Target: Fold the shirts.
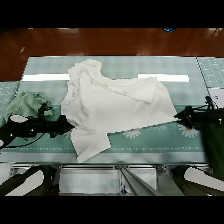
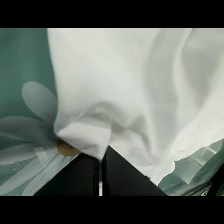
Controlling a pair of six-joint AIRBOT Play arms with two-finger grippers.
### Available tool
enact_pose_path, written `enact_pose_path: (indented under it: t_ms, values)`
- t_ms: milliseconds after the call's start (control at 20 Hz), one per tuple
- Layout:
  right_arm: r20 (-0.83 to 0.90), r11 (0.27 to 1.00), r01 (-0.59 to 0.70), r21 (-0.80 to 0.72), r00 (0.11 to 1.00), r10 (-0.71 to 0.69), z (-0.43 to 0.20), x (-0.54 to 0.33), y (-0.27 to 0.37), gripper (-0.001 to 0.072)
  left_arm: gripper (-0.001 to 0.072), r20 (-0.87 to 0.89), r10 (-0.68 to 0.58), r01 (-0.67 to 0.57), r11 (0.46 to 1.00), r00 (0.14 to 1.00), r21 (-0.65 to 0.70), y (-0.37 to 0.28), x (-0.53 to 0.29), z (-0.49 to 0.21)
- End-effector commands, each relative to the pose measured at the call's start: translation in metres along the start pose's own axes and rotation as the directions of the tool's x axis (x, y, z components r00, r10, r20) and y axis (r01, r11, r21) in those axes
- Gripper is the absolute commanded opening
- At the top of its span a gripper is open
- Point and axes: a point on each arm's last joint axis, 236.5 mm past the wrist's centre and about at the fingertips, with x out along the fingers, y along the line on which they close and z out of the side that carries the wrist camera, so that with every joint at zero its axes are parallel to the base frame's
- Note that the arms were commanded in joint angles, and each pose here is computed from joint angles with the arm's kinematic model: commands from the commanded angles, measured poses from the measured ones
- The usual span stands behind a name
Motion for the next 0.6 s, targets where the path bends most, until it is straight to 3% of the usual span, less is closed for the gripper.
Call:
enact_pose_path:
  t_ms: [0, 50, 150, 200, 400, 550]
  values:
    - [0.031, 1.0, 0.006, -0.014, 1.0, -0.005, 0.029, 0.018, 0.017, 0.0401, 0.0025, 0.006, 0.002, -0.002, 1.0, 1.0, 0.024, 0.0, 0.0, 0.002]
    - [0.032, 1.0, -0.011, -0.021, 0.999, 0.011, 0.035, 0.021, 0.026, 0.0348, 0.0025, 0.006, 0.001, -0.001, 1.0, 1.0, 0.024, 0.0, 0.0, 0.002]
    - [0.034, 0.997, -0.057, -0.05, 0.998, 0.058, 0.044, 0.025, 0.049, 0.0108, 0.0025, 0.007, 0.001, -0.001, 1.0, 1.0, 0.024, 0.0, 0.0, 0.002]
    - [0.039, 0.99, -0.093, -0.107, 0.994, 0.098, 0.046, 0.023, 0.065, 0.0023, 0.0025, 0.012, -0.002, 0.001, 1.0, 1.0, 0.03, -0.002, -0.002, 0.005]
    - [0.023, 0.924, -0.204, -0.325, 0.974, 0.223, 0.055, -0.03, 0.145, 0.0022, 0.0024, 0.053, -0.084, 0.074, 0.982, 0.995, 0.174, -0.062, -0.04, 0.04]
    - [0.234, 0.818, -0.175, -0.548, 0.907, 0.351, 0.074, -0.144, 0.239, 0.0022, 0.0024, 0.247, -0.293, 0.165, 0.886, 0.924, 0.433, -0.184, -0.137, 0.086]
